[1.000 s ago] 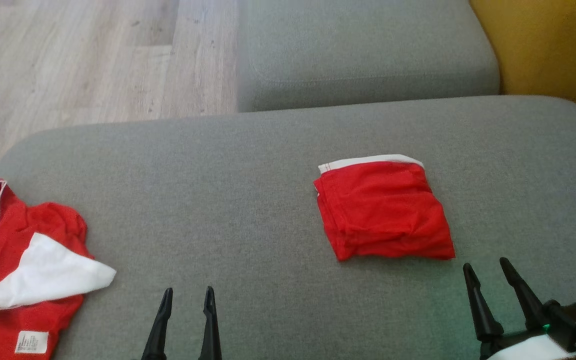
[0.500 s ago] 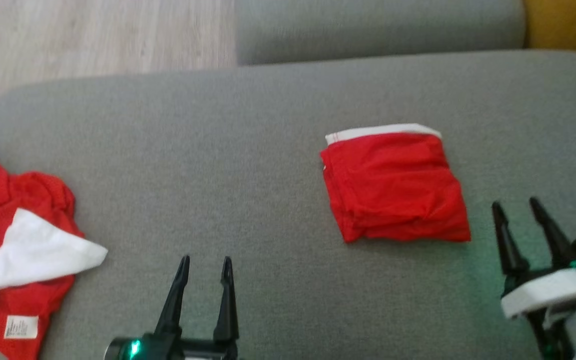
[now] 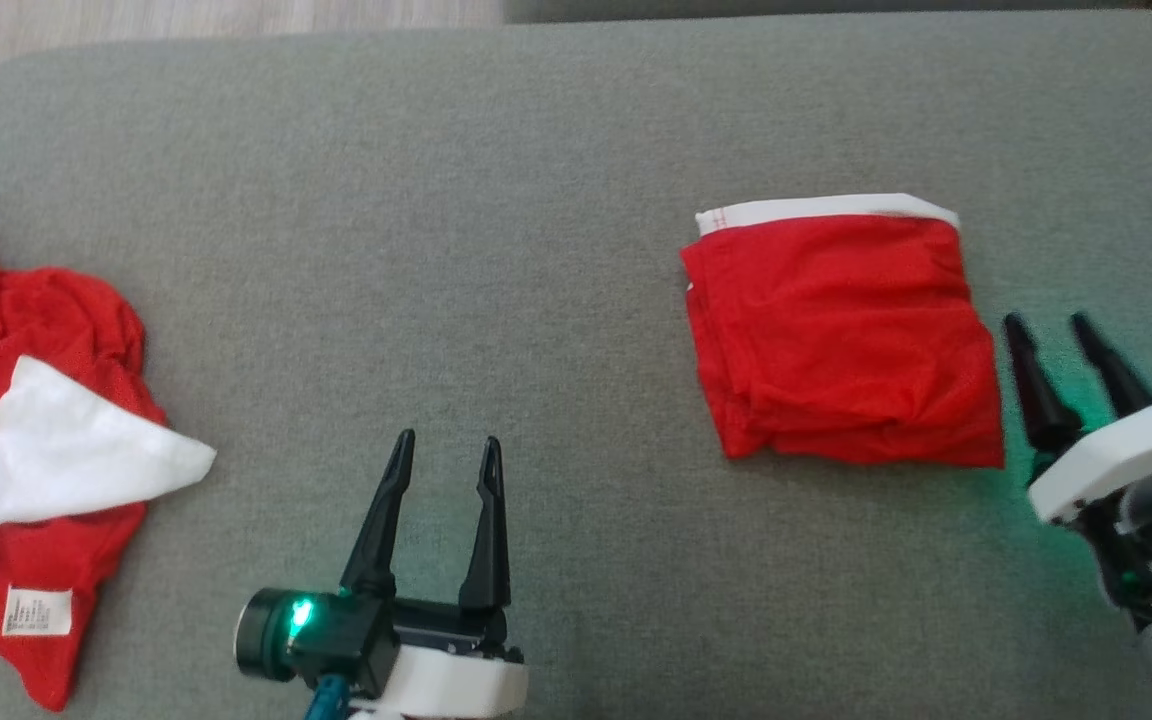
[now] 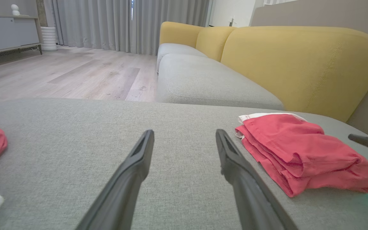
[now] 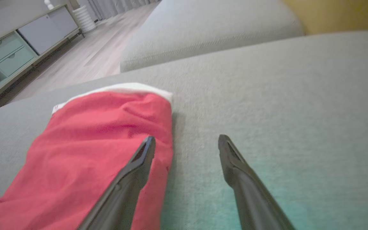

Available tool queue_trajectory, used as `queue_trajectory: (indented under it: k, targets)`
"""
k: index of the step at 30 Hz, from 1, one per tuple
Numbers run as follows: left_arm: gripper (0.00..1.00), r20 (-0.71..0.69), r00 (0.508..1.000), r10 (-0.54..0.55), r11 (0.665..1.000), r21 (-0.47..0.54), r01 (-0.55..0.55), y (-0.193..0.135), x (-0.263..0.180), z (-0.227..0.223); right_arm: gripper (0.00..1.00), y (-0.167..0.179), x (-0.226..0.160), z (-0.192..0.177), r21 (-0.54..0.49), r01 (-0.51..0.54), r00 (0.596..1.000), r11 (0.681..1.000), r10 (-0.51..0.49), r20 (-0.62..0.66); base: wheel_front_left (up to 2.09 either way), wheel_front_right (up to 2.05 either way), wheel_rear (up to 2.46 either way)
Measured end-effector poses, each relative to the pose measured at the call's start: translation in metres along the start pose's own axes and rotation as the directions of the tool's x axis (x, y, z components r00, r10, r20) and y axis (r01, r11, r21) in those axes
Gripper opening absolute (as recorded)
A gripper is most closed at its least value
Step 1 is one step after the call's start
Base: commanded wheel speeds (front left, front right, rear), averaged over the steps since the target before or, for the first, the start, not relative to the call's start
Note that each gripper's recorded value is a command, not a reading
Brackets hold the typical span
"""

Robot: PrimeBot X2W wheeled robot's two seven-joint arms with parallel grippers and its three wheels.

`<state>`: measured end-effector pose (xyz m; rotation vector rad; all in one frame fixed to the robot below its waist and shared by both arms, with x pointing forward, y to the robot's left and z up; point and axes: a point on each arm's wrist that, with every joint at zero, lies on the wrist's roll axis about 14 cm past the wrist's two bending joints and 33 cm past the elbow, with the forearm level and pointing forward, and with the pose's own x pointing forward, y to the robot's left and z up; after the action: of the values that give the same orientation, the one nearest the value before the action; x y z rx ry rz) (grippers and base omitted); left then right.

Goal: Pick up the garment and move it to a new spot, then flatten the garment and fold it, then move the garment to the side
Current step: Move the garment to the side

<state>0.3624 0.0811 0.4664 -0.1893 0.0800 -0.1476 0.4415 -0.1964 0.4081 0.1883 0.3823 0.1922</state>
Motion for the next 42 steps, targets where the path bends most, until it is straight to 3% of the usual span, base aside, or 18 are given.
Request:
queue_trajectory:
  k: [6,7,8,9,14,21,27,31,41,42]
  targets:
    - [1.0,-0.011,1.0,0.02,1.0,-0.011,-0.02,0.005,0.005,-0.003,1.0,0.022,0.01,-0.037,0.076,-0.06,0.985,0.995,0.071,-0.16,0.0,0.0,0.0]
    - [1.0,-0.015,1.0,0.02,1.0,-0.014,-0.021,0.005,0.005,-0.004,0.57,0.026,0.011,-0.041,0.086,-0.068,0.981,0.994,0.082,-0.177,0.0,0.0,0.0]
    - [1.0,-0.019,1.0,0.02,1.0,-0.015,-0.021,0.005,0.005,-0.005,0.23,0.029,0.012,-0.042,0.095,-0.077,0.978,0.993,0.093,-0.184,0.0,0.0,0.0]
    - [1.0,-0.021,1.0,0.019,1.0,-0.015,-0.02,0.005,0.005,-0.006,0.0,0.032,0.013,-0.043,0.103,-0.084,0.977,0.991,0.103,-0.186,0.0,0.0,0.0]
    - [1.0,-0.016,1.0,0.012,1.0,-0.015,-0.012,0.003,0.012,-0.005,0.0,0.018,0.015,-0.025,0.057,-0.082,0.986,0.995,0.089,-0.138,0.0,0.0,0.0]
    - [1.0,-0.035,0.997,-0.063,0.998,-0.019,0.062,-0.016,0.027,-0.015,0.0,-0.038,0.001,0.014,-0.138,-0.026,0.998,0.99,0.019,-0.056,0.0,0.0,0.0]
    - [1.0,-0.038,0.987,-0.154,0.988,-0.034,0.152,-0.039,0.06,-0.025,0.0,-0.113,-0.021,0.036,-0.284,0.112,0.99,0.952,-0.131,-0.048,0.0,0.0,0.0]
    - [1.0,-0.053,0.981,-0.188,0.982,-0.04,0.186,-0.048,0.075,-0.038,0.0,-0.15,-0.026,0.045,-0.322,0.192,0.975,0.927,-0.219,-0.047,0.0,0.0,0.0]
    - [1.0,-0.078,0.972,-0.222,0.974,-0.052,0.219,-0.056,0.095,-0.057,0.0,-0.202,-0.036,0.058,-0.369,0.327,0.932,0.87,-0.362,-0.028,0.0,0.0,0.0]
    - [1.0,-0.075,0.972,-0.223,0.974,-0.051,0.22,-0.056,0.096,-0.056,0.1,-0.205,-0.037,0.059,-0.371,0.336,0.928,0.866,-0.371,-0.025,0.0,0.0,0.0]
